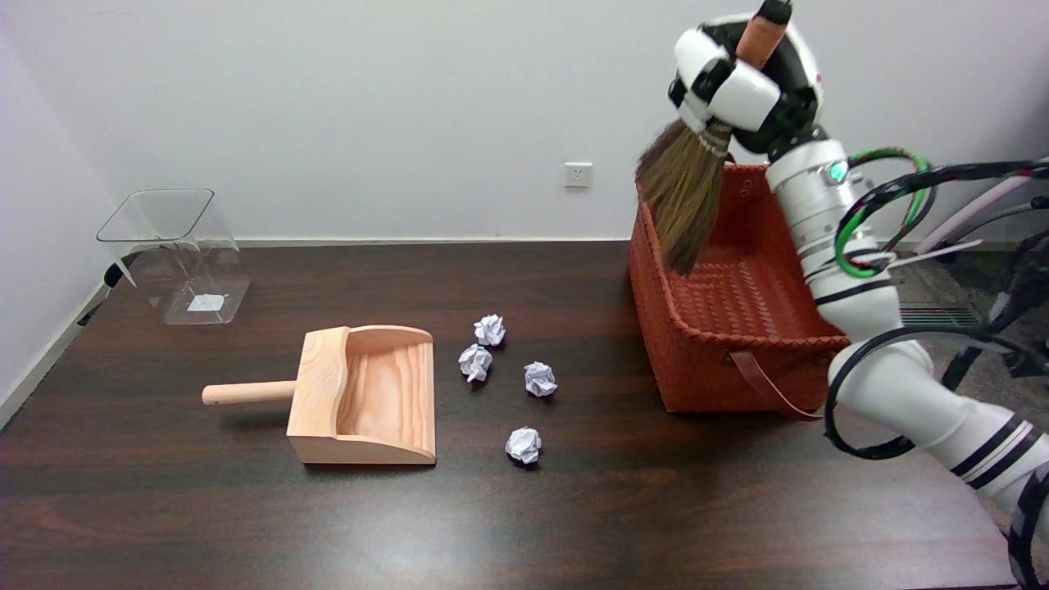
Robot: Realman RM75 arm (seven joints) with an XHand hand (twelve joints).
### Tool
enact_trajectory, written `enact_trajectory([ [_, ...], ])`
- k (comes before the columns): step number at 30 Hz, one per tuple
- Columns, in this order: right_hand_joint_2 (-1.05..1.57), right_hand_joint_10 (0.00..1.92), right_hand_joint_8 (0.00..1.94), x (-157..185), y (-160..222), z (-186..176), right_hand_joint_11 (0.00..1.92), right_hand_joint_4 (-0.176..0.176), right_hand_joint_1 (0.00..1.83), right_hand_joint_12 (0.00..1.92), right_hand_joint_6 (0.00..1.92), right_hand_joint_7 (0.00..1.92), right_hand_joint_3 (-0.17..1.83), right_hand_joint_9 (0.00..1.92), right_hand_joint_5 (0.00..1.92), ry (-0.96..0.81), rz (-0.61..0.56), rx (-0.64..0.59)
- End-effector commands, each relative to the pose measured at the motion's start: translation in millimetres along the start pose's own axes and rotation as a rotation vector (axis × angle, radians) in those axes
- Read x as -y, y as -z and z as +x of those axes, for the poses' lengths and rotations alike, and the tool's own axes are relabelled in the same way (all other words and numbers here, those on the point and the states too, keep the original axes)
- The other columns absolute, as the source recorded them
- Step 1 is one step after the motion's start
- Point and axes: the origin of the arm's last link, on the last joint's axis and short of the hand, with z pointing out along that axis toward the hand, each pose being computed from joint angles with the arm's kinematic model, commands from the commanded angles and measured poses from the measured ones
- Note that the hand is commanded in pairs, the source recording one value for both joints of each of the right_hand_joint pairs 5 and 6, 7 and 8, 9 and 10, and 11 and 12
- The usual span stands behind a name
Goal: Pick up the broom in the basket.
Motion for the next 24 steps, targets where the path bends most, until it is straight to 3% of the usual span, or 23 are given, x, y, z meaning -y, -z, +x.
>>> enact_trajectory([
  [1, 0.96, 1.92, 1.92, 75.4, -20.7, -0.8, 1.82, 0.000, 1.16, 1.82, 1.92, 1.92, 1.23, 1.92, 1.92, 0.005, 0.146, 0.048],
  [5, 0.97, 1.92, 1.92, 71.6, -23.0, -2.5, 1.82, 0.000, 1.15, 1.82, 1.92, 1.92, 1.24, 1.92, 1.92, -0.044, 0.124, 0.047],
  [9, 0.96, 1.92, 1.92, 55.7, -19.2, -27.2, 1.82, 0.000, 1.15, 1.82, 1.92, 1.92, 1.26, 1.92, 1.92, -0.091, 0.075, 0.109],
  [17, 0.96, 1.92, 1.92, 3.6, 19.6, -82.7, 1.82, 0.000, 1.14, 1.82, 1.92, 1.92, 1.26, 1.92, 1.92, -0.201, -0.119, 0.237],
  [24, 0.98, 1.92, 1.92, -34.8, 46.9, -100.4, 1.82, 0.000, 1.14, 1.82, 1.92, 1.92, 1.25, 1.92, 1.92, -0.240, -0.243, 0.239],
])
